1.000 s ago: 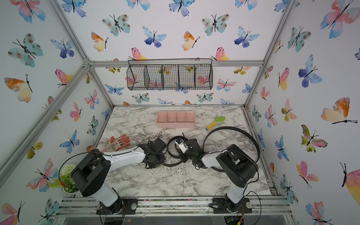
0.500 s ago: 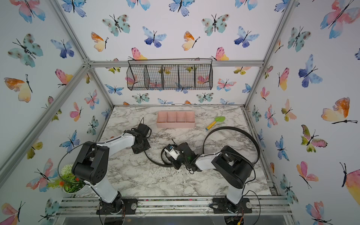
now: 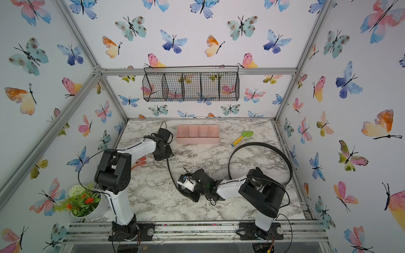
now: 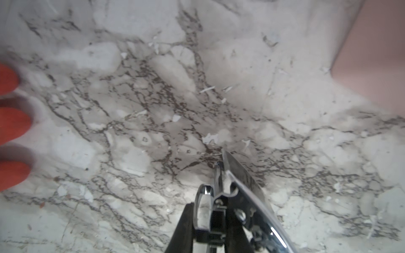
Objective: Place the belts into the storage roll
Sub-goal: Roll the belt at the center of the board.
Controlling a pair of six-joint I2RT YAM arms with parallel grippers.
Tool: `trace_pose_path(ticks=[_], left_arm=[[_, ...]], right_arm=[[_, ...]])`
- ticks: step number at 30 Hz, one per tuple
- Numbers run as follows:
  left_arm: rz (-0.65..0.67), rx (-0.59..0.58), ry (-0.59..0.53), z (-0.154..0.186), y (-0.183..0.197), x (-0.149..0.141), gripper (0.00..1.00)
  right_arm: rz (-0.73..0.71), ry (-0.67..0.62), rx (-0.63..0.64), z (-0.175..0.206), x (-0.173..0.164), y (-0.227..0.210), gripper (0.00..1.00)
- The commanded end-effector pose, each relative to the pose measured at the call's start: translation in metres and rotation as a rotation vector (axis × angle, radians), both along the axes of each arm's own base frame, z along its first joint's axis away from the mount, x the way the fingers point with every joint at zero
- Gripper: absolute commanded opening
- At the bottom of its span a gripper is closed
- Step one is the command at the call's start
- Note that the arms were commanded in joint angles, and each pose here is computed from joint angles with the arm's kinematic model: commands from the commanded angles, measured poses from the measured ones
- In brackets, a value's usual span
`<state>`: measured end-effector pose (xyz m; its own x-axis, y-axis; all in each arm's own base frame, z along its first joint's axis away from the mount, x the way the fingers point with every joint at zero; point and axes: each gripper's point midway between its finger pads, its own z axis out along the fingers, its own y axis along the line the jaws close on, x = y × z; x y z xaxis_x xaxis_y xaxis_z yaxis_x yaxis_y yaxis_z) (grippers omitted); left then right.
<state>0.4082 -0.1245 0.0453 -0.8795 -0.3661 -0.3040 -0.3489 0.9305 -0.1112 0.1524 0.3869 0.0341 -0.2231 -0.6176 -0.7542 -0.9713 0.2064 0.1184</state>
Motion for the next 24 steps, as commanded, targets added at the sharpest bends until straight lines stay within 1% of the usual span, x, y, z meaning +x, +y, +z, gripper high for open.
trace_pose_path(ticks=[1, 6, 7, 8, 11, 16, 19, 22, 24], left_arm=[[-0.057, -0.012, -0.023, 0.01, -0.023, 0.009, 0.19], [-0.082, -0.023, -0.017, 0.007, -0.033, 0.014, 0.19], [-0.085, -0.02, -0.024, 0.009, -0.033, 0.016, 0.19], [-0.09, -0.006, -0.004, 0.0, -0.033, 0.016, 0.18], [-0.125, -0.005, -0.009, -0.001, -0.037, 0.024, 0.18], [-0.236, -0.088, -0.02, -0.004, -0.065, 0.026, 0.17], [-0.267, -0.097, -0.035, 0.0, -0.078, 0.03, 0.16], [-0.321, -0.127, -0.036, 0.004, -0.101, 0.034, 0.16], [-0.346, -0.121, -0.039, 0.007, -0.116, 0.038, 0.16]], right_arm=[[0.089, 0.088, -0.099, -0.018, -0.035, -0.012, 0.03], [0.126, 0.083, -0.095, -0.004, -0.035, 0.006, 0.03], [0.13, 0.082, -0.101, -0.004, -0.034, 0.008, 0.03], [0.138, 0.081, -0.106, -0.003, -0.034, 0.01, 0.03], [0.144, 0.07, -0.129, -0.006, -0.031, 0.012, 0.03], [0.127, 0.005, -0.17, -0.015, -0.025, -0.001, 0.03], [0.126, -0.03, -0.171, -0.019, -0.024, -0.009, 0.03], [0.125, -0.056, -0.154, -0.016, -0.024, -0.012, 0.03], [0.123, -0.064, -0.141, -0.011, -0.023, -0.011, 0.03]])
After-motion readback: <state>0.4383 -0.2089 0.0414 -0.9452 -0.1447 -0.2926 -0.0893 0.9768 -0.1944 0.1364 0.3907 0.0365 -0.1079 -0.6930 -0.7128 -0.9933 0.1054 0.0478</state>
